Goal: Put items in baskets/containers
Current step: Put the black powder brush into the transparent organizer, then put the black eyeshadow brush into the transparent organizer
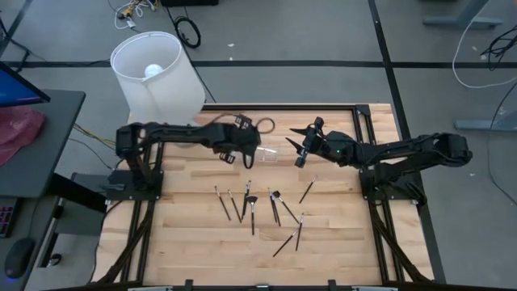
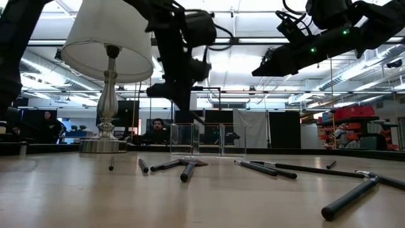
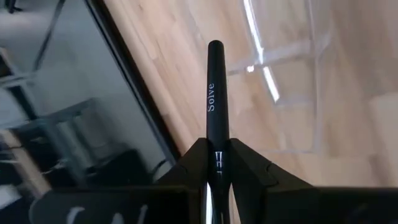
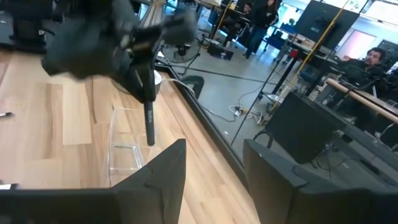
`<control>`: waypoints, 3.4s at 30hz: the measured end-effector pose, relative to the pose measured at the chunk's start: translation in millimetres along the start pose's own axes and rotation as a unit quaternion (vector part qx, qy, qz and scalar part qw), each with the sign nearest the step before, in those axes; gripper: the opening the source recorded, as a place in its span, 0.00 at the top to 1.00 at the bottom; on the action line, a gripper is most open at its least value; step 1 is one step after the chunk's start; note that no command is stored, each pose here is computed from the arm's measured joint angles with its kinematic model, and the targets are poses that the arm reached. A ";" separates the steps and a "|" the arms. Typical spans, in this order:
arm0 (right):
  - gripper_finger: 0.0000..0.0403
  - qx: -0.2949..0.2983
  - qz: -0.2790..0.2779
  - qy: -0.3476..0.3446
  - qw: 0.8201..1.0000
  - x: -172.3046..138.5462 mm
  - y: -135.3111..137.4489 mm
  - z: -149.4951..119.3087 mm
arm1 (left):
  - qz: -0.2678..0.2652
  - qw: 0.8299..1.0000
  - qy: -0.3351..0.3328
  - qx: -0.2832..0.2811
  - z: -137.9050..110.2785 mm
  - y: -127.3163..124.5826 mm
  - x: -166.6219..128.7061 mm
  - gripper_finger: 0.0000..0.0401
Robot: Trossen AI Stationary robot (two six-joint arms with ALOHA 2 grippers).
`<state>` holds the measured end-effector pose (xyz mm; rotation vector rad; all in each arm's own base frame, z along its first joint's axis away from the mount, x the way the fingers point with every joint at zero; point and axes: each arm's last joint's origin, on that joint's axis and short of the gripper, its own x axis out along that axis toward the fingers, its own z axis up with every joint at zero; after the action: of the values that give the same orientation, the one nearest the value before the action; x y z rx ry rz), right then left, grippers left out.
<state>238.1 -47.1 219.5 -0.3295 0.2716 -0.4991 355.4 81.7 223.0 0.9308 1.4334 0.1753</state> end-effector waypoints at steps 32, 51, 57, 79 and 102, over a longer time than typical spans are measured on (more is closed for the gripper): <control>0.59 -0.002 0.007 0.004 1.000 -0.1 0.8 -1.3 | 0.114 0.955 0.060 0.268 46.5 -23.7 5.0 0.67; 0.59 -0.006 0.009 0.012 1.000 -0.2 1.3 -3.1 | 0.213 0.959 0.085 0.167 62.6 -26.5 -14.6 0.52; 0.59 -0.016 0.014 0.029 0.999 -0.3 2.3 -6.4 | 0.263 0.960 0.082 0.044 49.8 -30.1 -57.9 0.54; 0.59 -0.046 0.246 0.145 0.957 -16.9 32.7 -33.4 | -0.139 0.889 -0.338 -0.276 -3.9 -148.3 -35.3 0.56; 0.67 -0.067 0.512 0.115 0.849 -43.7 21.3 -107.4 | -0.073 0.824 -0.471 -0.308 -0.7 -142.3 -41.2 0.56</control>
<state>174.5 -33.2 121.2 -0.2146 0.6649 0.5512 287.6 -36.1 164.3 0.2572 0.4433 0.0345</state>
